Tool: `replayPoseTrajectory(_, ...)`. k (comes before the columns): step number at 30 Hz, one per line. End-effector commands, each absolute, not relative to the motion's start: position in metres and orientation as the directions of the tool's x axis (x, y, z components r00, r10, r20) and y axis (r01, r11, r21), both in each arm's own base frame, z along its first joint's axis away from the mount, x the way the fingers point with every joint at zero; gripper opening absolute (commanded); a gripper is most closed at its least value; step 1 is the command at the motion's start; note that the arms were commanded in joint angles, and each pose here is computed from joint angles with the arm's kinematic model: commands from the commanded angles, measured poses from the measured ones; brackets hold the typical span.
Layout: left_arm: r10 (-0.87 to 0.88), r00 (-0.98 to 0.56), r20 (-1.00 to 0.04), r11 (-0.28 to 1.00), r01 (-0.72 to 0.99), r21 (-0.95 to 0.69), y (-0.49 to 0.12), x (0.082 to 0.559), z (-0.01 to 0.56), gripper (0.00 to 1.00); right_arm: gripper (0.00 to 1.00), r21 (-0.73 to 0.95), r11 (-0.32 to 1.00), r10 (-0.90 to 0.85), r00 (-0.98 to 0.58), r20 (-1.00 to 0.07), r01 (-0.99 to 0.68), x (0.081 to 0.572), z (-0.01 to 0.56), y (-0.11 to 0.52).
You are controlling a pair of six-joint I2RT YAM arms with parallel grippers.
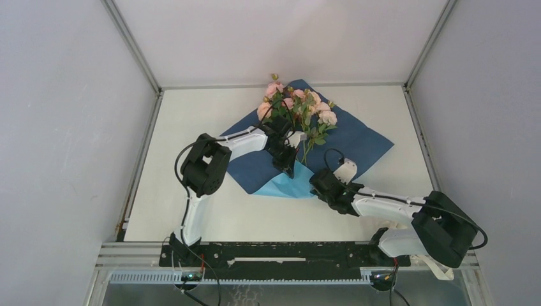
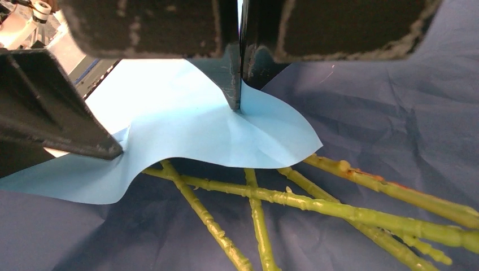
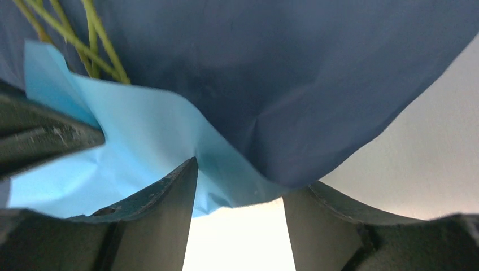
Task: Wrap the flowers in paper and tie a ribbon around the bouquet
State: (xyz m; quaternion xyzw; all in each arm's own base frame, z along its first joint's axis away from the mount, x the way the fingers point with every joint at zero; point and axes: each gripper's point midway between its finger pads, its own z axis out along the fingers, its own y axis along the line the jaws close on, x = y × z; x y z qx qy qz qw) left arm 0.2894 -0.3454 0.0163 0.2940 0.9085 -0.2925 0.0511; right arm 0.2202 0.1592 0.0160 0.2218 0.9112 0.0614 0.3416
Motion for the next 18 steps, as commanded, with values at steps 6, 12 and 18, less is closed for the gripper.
replayPoseTrajectory(6, 0.516, -0.810, -0.278, 0.714, 0.586, -0.382, -0.325, 0.304, -0.010, 0.00, 0.52, 0.290, 0.838, 0.529, -0.562, -0.636, 0.461, 0.232, 0.012, 0.136)
replayPoseTrajectory(12, 0.521, -0.800, -0.296, 0.712, 0.599, -0.366, -0.327, 0.312, -0.005, 0.00, 0.13, 0.098, 0.936, 0.286, -0.567, -0.772, 0.339, 0.234, 0.036, 0.138)
replayPoseTrajectory(18, 0.512, -0.816, -0.269, 0.729, 0.579, -0.366, -0.323, 0.316, -0.014, 0.00, 0.00, -0.196, 0.943, -0.002, -0.584, -0.812, 0.270, 0.234, 0.056, 0.131)
